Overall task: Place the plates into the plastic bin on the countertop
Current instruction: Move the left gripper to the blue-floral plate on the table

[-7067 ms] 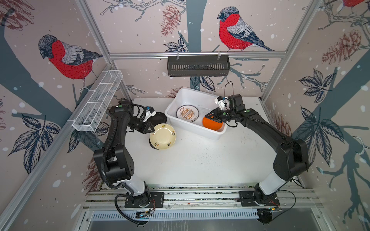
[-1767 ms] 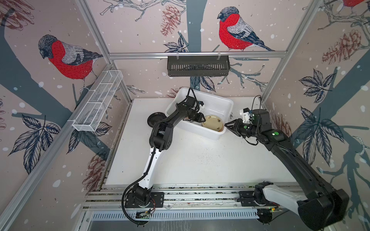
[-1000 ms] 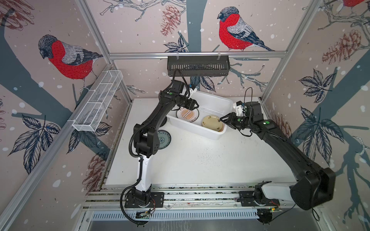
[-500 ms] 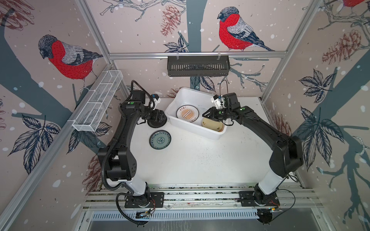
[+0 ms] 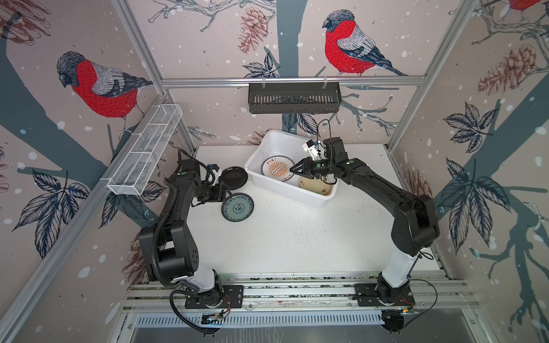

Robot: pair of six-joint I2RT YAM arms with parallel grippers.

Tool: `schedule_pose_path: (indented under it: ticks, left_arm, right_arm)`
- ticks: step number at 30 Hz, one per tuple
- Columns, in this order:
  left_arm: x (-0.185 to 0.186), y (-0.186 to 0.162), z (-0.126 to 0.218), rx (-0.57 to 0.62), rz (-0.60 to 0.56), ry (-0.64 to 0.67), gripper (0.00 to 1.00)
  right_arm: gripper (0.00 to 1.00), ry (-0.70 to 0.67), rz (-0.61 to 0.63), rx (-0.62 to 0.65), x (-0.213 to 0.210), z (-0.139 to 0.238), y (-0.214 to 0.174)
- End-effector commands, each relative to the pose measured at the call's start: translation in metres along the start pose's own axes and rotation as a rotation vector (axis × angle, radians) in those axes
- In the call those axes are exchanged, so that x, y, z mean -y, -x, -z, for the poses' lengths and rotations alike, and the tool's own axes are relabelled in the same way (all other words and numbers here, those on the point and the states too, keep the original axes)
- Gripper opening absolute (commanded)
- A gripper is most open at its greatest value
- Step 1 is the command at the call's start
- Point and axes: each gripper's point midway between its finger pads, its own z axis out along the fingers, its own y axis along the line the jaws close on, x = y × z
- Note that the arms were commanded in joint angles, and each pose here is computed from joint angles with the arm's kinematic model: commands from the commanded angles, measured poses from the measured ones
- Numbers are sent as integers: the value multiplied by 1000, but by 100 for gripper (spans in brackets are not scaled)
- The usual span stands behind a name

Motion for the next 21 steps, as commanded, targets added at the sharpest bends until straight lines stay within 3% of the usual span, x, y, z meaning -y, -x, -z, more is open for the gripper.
schedule_pose_path:
  ticks: [1,4,15,21]
  left_arm:
    - [-8,-3,-9,-10,-29,9,70]
    - [-16,-10,-18,-28,-11,13,65]
    - [-44,-32,-46,-114,30,35,68]
    - [-53,-35,-54,-110,58,17,64]
  right_arm:
    - [32,48,32,25,-18,4,5]
    - [32,28,36,28,-17,11,1]
    - [31,18,28,52,-13,24,-3]
    - [30,18,22,55,-13,25,-3]
